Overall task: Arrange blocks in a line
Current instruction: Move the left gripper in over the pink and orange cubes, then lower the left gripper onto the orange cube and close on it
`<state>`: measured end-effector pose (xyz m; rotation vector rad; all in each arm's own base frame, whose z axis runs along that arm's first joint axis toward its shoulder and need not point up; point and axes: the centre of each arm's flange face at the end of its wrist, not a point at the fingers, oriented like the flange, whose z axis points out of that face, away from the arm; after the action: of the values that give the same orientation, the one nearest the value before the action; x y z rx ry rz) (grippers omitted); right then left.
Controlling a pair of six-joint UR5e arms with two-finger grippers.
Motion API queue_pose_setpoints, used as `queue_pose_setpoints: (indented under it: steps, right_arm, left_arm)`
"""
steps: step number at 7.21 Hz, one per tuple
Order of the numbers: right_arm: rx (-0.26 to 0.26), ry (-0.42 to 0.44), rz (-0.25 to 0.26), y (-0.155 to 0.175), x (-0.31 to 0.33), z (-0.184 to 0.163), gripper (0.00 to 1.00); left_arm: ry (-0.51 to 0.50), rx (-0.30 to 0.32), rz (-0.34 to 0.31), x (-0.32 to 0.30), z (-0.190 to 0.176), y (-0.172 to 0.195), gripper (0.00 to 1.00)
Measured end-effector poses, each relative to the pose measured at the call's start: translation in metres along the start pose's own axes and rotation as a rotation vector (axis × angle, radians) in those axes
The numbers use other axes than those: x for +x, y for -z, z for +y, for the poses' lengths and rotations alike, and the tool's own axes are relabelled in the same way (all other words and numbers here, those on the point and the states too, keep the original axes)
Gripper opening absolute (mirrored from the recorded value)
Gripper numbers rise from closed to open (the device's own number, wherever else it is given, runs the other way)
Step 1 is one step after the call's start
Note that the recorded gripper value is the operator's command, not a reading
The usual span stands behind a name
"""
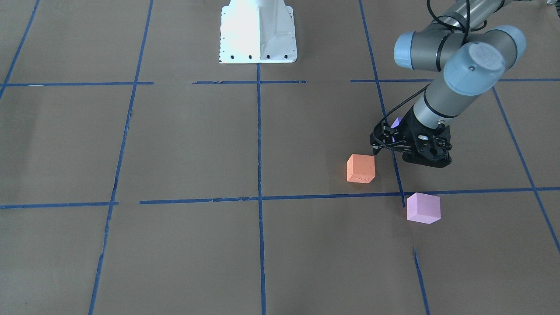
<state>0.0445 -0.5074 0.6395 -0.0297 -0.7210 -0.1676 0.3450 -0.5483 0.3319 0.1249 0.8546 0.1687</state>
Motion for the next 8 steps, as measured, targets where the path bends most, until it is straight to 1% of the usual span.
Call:
queue_pose_setpoints:
  steps: [2,4,6,8]
  right_arm:
    - [0.000,-0.001,0.000,0.000,0.000,0.000,1.00]
    - [0.000,0.000,0.000,0.000,0.000,0.000,1.00]
    - [0.000,-0.001,0.000,0.000,0.000,0.000,1.00]
    - [0.000,-0.001,0.000,0.000,0.000,0.000,1.00]
  left_arm:
    - [-0.010,-0.012,-0.011,0.014,0.005,-0.020,1.00]
    - [-0.012,-0.019,-0.014,0.016,-0.001,-0.037,1.00]
    - [0.011,-0.030,-0.012,0.022,-0.001,-0.049,1.00]
    - [0.039,-0.028,-0.003,0.025,-0.003,-0.059,1.00]
